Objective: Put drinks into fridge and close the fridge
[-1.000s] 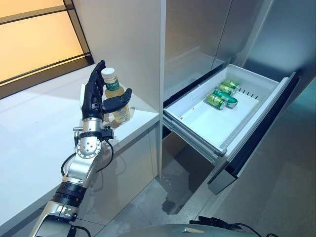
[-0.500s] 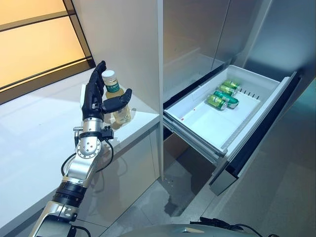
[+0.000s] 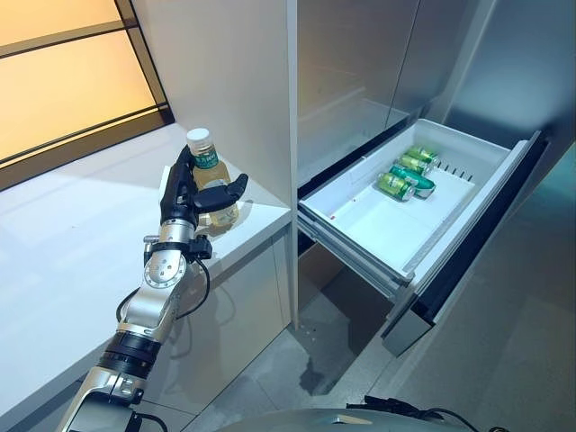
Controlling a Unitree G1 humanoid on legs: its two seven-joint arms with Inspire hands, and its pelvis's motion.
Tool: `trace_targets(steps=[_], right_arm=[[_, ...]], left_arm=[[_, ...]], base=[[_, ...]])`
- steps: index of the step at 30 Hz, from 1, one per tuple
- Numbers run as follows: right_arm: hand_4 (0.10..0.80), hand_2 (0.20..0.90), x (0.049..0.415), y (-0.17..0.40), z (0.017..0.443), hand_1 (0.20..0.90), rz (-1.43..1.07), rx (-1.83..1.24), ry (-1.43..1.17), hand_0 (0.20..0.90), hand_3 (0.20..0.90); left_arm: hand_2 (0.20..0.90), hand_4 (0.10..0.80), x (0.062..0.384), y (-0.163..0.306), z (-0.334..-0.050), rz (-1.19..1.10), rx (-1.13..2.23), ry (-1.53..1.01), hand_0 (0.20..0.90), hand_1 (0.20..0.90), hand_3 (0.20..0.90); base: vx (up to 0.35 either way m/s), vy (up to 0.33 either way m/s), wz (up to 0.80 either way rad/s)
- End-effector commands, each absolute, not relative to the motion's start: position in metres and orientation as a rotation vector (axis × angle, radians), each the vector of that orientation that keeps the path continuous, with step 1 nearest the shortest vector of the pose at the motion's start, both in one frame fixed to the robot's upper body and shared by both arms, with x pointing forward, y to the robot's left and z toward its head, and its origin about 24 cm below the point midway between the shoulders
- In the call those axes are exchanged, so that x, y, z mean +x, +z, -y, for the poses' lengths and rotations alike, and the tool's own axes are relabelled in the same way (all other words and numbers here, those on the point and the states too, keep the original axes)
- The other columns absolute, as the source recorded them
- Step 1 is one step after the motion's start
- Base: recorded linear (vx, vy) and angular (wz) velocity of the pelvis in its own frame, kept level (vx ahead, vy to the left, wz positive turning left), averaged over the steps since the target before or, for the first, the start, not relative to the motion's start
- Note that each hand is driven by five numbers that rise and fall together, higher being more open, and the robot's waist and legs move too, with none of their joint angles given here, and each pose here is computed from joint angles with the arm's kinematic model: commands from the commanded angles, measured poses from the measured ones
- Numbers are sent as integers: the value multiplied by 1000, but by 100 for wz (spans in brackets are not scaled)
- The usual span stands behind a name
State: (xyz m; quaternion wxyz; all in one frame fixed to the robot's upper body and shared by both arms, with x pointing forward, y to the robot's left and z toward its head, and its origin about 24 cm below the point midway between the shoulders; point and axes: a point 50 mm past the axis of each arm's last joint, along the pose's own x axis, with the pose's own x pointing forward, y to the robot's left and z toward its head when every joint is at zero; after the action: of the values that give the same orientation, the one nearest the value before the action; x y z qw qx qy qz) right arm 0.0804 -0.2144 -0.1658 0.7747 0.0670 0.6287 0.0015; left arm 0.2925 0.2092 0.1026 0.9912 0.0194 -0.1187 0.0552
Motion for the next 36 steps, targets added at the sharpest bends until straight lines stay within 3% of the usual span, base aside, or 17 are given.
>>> trace_targets(steps=[1, 3, 4, 5, 6, 7, 9, 20, 25, 30, 36], right_arm=[[800, 900, 66, -167, 225, 900, -1424, 114, 1, 900, 900], [800, 900, 66, -167, 225, 900, -1424, 113, 3, 900, 900], [800, 900, 66, -167, 225, 900, -1424, 113, 2, 900, 900], [800, 900, 66, -167, 225, 900, -1424, 114, 1, 900, 900], [800, 900, 66, -167, 225, 900, -1424, 114, 1, 900, 900], [800, 900, 65, -167, 224, 900, -1427, 113, 0, 900, 900], [800, 900, 65, -167, 225, 900, -1427, 114, 0, 900, 900], [800, 900, 81, -164, 223, 900, -1311, 62, 56, 900, 900], [800, 900, 155, -127, 182, 900, -937, 56, 296, 900, 900], [800, 900, 193, -70, 137, 900, -602, 192, 510, 900, 900], [800, 900, 228, 17, 124, 900, -216, 180, 708, 900, 900]], left_arm=[[900, 800, 306, 149, -207, 448, -6, 101, 900, 900, 900], [900, 800, 306, 150, -208, 453, -9, 104, 900, 900, 900], [841, 731, 306, 151, -208, 465, -12, 107, 841, 841, 831], [756, 633, 305, 152, -208, 476, -16, 110, 756, 756, 733], [594, 443, 305, 153, -208, 484, -21, 112, 594, 594, 543], [378, 191, 303, 156, -209, 515, -28, 126, 378, 378, 291], [300, 100, 302, 159, -209, 542, -35, 135, 300, 300, 200], [300, 100, 289, 182, -206, 714, -103, 120, 300, 300, 200], [300, 100, 271, 207, -191, 885, -195, -82, 300, 300, 200], [300, 100, 257, 224, -169, 985, -304, -371, 300, 300, 200], [300, 100, 241, 222, -145, 1000, -378, -660, 300, 300, 200]], base=[[0, 0, 0], [0, 0, 0], [0, 0, 0], [0, 0, 0], [0, 0, 0], [0, 0, 0], [0, 0, 0], [0, 0, 0], [-4, -6, 0], [-33, -24, -1], [-44, -8, -1]])
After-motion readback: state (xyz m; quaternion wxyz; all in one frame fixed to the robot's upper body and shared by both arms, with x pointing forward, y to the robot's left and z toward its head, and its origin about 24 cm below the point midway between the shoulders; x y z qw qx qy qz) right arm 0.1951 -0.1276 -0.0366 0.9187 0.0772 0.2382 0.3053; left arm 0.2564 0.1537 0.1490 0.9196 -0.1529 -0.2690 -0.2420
